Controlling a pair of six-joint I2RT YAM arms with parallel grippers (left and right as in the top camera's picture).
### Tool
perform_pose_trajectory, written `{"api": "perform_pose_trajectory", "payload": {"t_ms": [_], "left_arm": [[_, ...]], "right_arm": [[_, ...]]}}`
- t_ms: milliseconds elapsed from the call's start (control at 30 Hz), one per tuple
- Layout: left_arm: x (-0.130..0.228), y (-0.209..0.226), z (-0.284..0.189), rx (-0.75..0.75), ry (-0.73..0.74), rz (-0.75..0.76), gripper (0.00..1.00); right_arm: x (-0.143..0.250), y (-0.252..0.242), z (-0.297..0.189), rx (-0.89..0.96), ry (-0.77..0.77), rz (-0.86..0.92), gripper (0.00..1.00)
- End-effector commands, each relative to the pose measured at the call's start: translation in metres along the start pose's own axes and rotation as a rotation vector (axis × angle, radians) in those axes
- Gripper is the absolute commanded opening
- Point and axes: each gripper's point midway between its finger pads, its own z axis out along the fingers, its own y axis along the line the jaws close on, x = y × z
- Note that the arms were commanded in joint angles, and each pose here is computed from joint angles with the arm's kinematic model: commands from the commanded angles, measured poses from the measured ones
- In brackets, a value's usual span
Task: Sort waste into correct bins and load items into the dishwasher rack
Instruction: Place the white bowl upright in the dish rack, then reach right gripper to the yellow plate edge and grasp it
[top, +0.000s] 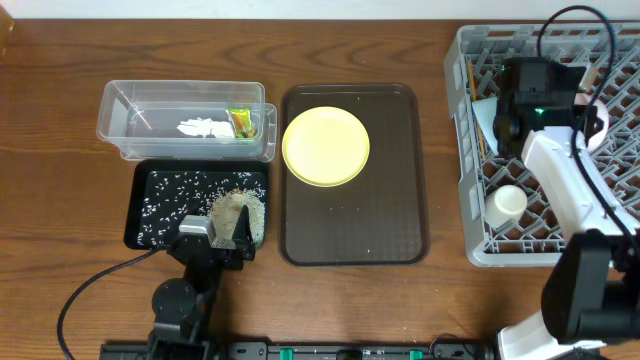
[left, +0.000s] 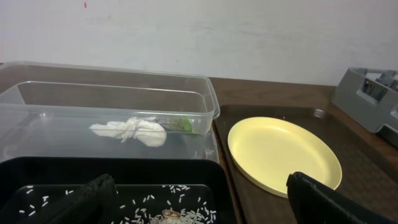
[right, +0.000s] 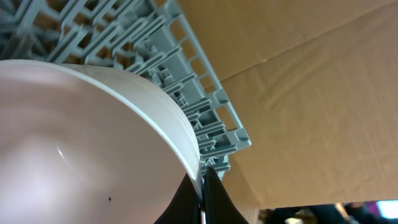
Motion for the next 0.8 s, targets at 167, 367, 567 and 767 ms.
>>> {"api": "perform_pose_trajectory", "payload": {"t_ms": [167,367,567,767], "left_arm": [[0.015,0.004,0.002,-0.013,0.034,0.005,0.9],[0.015,0.004,0.002,-0.013,0.034,0.005,0.9],[0.015,0.004,0.002,-0.013,0.034,0.005,0.9],[0.015,0.004,0.002,-0.013,0.034,0.005,0.9]], "right_arm": [[0.003,0.036,-0.015,-0.014,-0.028,-0.153,0.01],[0.002,0.048,-0.039,-0.046,-0.072,-0.209,0.17],[-0.005,0.044,-0.074,-0.131,-0.132,-0.148,0.75],[0.008,0.075,-0.171,-0.753,-0.137,-0.064,0.73]]}}
